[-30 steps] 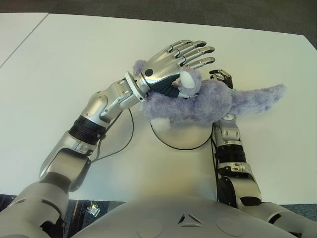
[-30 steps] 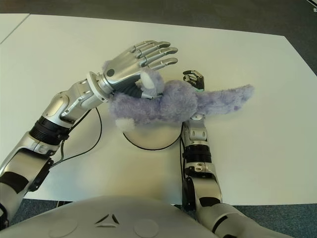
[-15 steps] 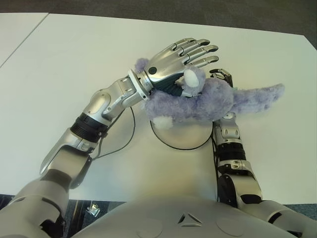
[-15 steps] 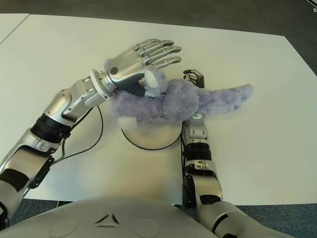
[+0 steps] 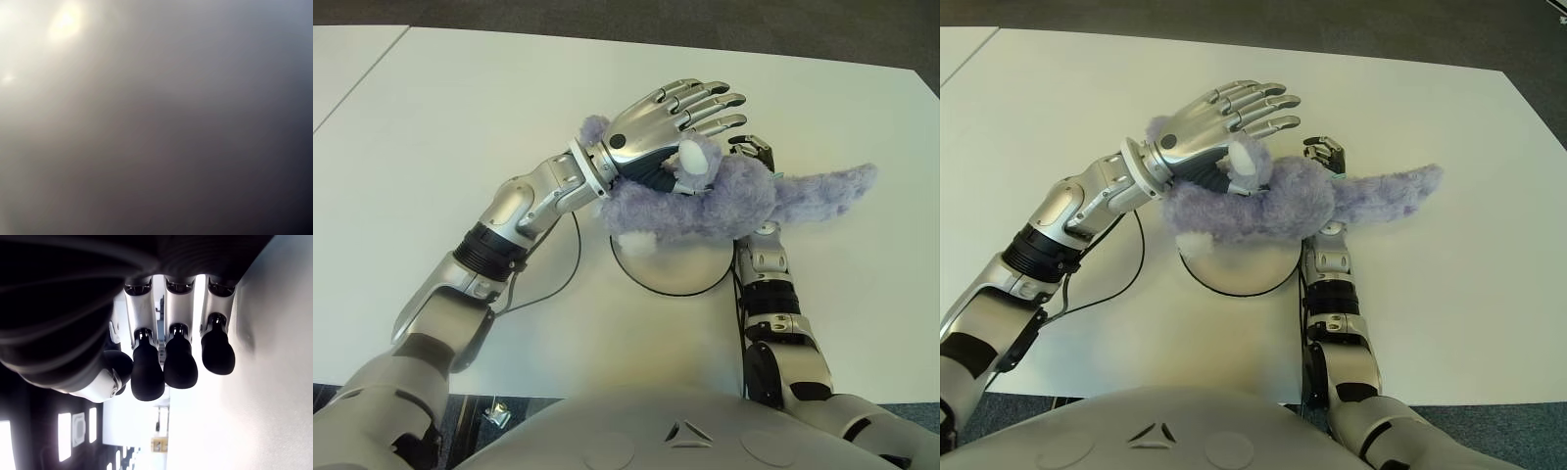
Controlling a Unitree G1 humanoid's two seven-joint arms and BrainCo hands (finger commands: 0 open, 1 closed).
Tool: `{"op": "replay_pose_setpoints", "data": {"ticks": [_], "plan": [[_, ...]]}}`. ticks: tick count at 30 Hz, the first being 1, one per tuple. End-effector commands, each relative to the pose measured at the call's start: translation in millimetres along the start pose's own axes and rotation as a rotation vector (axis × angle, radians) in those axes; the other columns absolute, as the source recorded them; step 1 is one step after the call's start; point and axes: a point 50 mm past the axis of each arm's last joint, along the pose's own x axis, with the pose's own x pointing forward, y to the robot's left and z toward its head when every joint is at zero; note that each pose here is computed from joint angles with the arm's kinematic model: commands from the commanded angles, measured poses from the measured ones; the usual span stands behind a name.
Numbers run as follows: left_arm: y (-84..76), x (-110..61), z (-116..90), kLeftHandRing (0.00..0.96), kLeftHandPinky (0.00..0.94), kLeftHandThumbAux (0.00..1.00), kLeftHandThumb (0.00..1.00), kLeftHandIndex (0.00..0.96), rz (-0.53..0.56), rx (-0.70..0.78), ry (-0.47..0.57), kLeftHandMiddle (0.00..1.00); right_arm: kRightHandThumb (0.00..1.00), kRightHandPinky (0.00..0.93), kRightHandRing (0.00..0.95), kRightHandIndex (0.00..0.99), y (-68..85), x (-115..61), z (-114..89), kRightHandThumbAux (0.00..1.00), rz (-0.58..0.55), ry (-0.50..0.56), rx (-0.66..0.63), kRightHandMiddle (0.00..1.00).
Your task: Put the doll into the plate.
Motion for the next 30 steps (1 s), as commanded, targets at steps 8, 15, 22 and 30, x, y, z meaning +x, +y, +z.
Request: {"op": "replay_pose_setpoints", "data": {"ticks": [8, 15, 22, 30], "plan": [[-11.1, -9.8, -5, 0.000, 0.000, 0.167, 0.377, 0.000, -0.450, -0.057, -0.063, 0.000, 0.711, 0.718, 0.720, 0.439, -2.4, -10.4, -25, 0.714, -0.011, 0.105, -0.033, 0.728], [-12.1, -13.1, -6, 0.000, 0.000, 0.132, 0.406, 0.000, -0.533, -0.074, -0.076, 0.000, 0.711, 0.733, 0.735, 0.441, -0.2, -13.2, -22, 0.714, 0.005, 0.094, -0.025, 0.740], [-11.5, -14.9, -6, 0.000, 0.000, 0.116, 0.419, 0.000, -0.595, -0.092, -0.084, 0.000, 0.712, 0.754, 0.751, 0.442, -0.4, -14.0, -21, 0.714, 0.010, 0.097, -0.008, 0.759], [-7.9, -19.3, -4, 0.000, 0.000, 0.117, 0.427, 0.000, -0.746, -0.136, -0.127, 0.000, 0.713, 0.736, 0.766, 0.443, 0.0, -14.9, -20, 0.713, 0.016, 0.089, 0.009, 0.775]]}}
